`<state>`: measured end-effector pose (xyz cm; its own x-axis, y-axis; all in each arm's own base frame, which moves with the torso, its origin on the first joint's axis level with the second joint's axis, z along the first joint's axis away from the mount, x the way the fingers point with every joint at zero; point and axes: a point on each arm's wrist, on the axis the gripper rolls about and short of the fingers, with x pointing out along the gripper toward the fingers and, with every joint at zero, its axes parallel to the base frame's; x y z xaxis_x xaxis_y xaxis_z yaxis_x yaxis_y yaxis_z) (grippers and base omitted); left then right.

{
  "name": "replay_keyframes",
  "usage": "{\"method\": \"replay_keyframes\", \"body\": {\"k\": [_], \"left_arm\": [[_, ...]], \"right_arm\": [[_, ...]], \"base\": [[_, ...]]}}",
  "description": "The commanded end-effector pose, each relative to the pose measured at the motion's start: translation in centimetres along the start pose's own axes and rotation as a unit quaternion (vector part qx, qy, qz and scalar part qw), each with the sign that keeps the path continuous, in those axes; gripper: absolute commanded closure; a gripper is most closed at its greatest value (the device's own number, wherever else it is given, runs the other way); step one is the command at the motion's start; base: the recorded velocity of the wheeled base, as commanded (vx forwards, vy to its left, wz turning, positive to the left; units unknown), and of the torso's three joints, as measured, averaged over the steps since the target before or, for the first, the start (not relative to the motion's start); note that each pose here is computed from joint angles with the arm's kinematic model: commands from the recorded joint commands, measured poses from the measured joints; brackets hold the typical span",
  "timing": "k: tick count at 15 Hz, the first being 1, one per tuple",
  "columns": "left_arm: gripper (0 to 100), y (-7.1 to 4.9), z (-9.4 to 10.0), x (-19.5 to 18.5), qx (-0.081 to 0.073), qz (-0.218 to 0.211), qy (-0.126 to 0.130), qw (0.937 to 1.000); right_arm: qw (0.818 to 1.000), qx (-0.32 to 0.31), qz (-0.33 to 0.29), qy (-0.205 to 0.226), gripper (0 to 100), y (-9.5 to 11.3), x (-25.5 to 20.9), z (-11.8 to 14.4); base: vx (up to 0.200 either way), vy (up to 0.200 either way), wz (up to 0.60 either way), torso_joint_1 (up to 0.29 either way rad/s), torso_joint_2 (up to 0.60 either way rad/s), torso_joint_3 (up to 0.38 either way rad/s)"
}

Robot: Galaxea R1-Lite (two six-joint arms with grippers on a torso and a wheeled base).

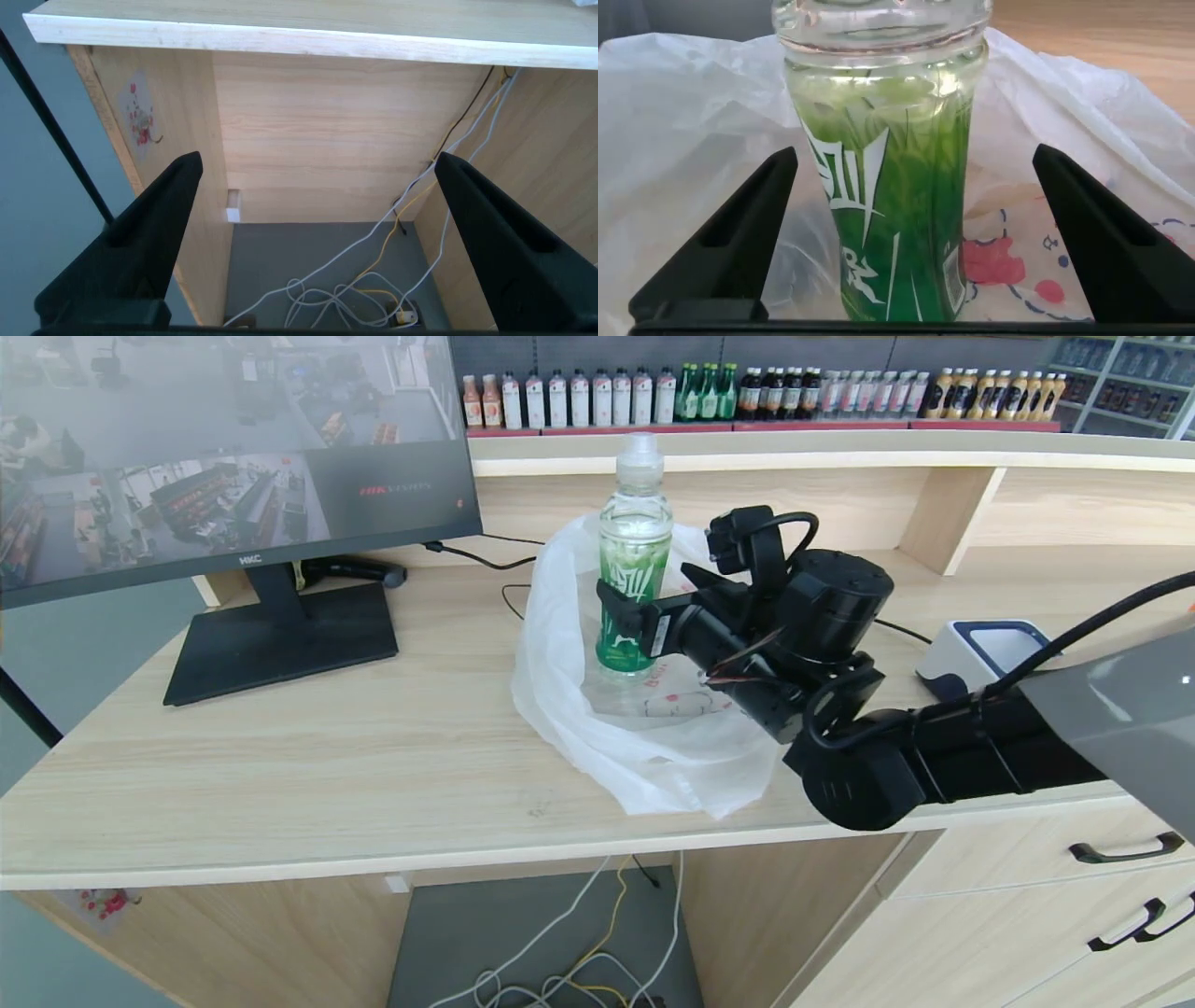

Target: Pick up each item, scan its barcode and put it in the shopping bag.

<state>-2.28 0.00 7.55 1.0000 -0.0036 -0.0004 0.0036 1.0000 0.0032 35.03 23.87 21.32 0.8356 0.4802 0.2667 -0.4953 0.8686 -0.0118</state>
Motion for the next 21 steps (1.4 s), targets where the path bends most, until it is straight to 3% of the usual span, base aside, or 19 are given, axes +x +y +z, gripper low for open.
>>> {"method": "replay_keyframes", "body": {"k": [1, 5, 7, 11, 19, 21], "left_arm": [[0, 0.0, 0.0, 0.0, 0.0, 0.0, 0.0, 1.0], [0, 0.0, 0.0, 0.0, 0.0, 0.0, 0.0, 1.0], [0, 0.0, 0.0, 0.0, 0.0, 0.0, 0.0, 1.0], [0, 0.0, 0.0, 0.0, -0.001, 0.0, 0.0, 1.0], [0, 0.0, 0.0, 0.0, -0.001, 0.0, 0.0, 1.0], [0, 0.0, 0.0, 0.0, -0.002, 0.0, 0.0, 1.0]], "right_arm": [[1.0, 0.002, 0.001, -0.025, 0, -0.2, -2.6, 3.5], [0.999, 0.002, -0.003, -0.043, 0, -0.8, -7.4, 5.9], [0.997, 0.0, -0.005, -0.08, 0, -0.9, -9.3, 6.6], [0.991, 0.003, -0.006, -0.134, 0, -1.1, -12.4, 6.0], [0.995, -0.009, -0.005, -0.104, 0, -1.1, -13.0, 4.7], [0.995, -0.01, -0.004, -0.102, 0, -1.0, -12.8, 4.4]], "base": [[0.0, 0.0, 0.0, 0.0, 0.0, 0.0], [0.0, 0.0, 0.0, 0.0, 0.0, 0.0], [0.0, 0.0, 0.0, 0.0, 0.0, 0.0], [0.0, 0.0, 0.0, 0.0, 0.0, 0.0], [0.0, 0.0, 0.0, 0.0, 0.0, 0.0], [0.0, -0.2, 0.0, 0.007, 0.0, 0.002]]}}
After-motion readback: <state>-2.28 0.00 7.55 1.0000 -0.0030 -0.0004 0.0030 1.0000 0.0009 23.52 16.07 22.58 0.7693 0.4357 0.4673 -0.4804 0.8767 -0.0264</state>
